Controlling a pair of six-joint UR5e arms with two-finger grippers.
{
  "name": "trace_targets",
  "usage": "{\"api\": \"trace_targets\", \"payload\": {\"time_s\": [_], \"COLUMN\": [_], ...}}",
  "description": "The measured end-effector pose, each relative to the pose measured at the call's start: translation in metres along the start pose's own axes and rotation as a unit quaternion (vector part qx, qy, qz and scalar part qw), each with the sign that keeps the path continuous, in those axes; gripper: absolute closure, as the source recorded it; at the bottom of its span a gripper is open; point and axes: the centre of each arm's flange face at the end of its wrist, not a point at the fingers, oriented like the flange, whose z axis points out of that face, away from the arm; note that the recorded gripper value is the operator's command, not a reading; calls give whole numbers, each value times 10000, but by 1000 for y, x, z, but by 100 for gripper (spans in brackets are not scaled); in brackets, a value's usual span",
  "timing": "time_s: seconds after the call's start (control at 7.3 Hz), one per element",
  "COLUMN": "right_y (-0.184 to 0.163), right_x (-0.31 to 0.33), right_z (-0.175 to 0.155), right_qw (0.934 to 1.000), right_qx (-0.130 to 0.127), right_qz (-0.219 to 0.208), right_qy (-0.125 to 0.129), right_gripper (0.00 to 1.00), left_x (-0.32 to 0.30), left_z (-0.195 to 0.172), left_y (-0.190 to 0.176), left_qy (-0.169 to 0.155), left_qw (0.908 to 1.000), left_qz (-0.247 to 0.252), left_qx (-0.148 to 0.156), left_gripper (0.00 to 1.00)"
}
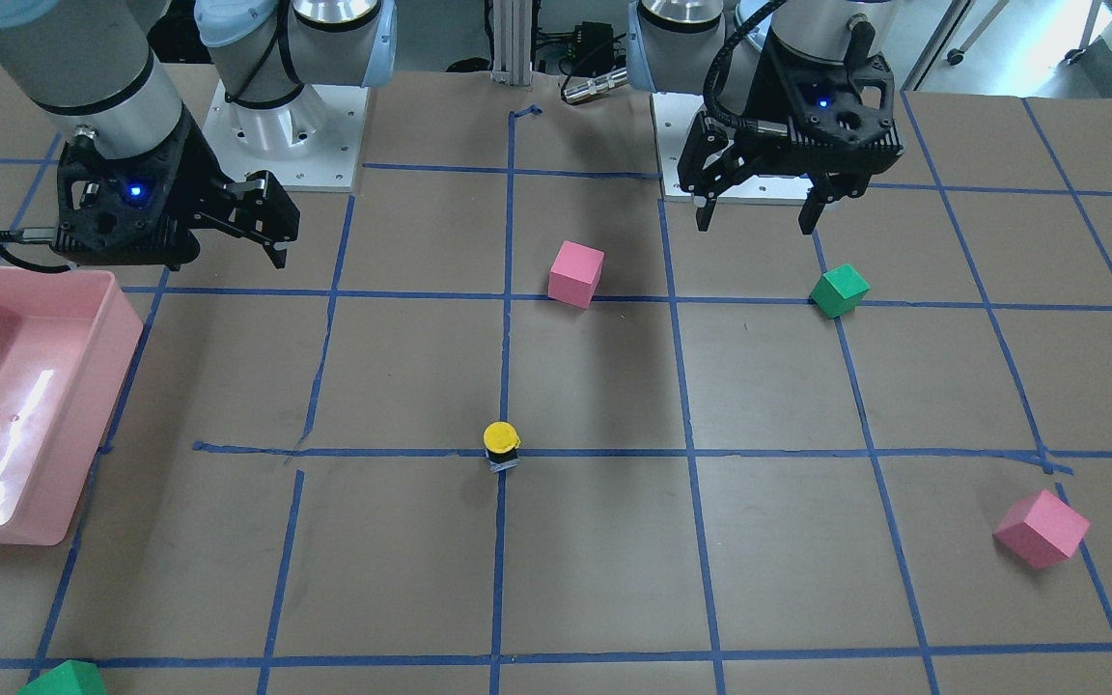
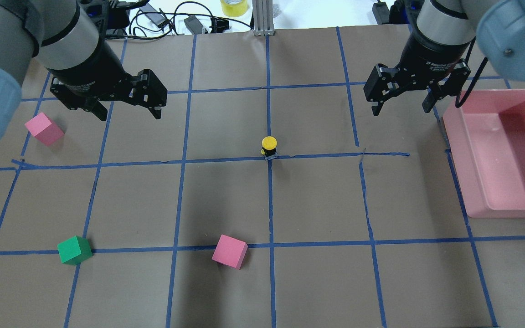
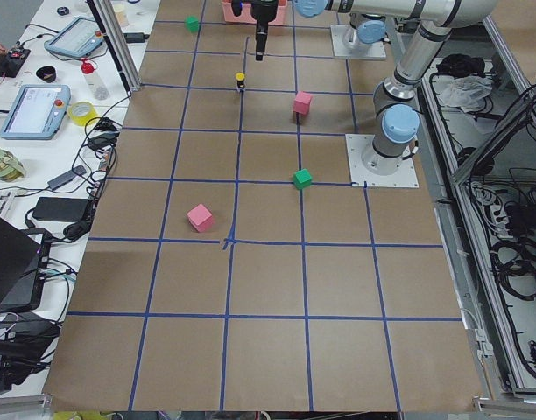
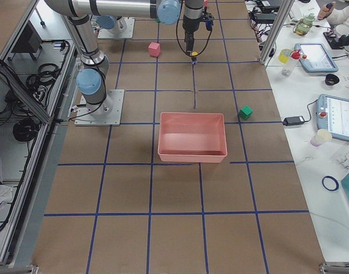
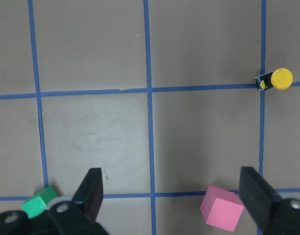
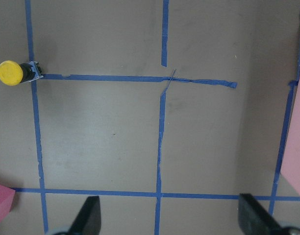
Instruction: Align button upright
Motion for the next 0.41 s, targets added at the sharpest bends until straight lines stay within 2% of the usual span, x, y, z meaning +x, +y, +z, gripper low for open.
{"api": "trace_targets", "payload": {"time_s": [0.41], "right_y": [0], "right_x": [0], "right_z": [-1], "right_qw": [10000], "right_qx": [13], "right_qz": [-2], "right_qy": [-3], "right_gripper": [0], "left_x": [0], "left_z": [1], "left_y": [1], "left_qy": [20], "left_qw": [10000], "left_qz": [-5], "left_qx": [-28], "left_gripper": [0]}}
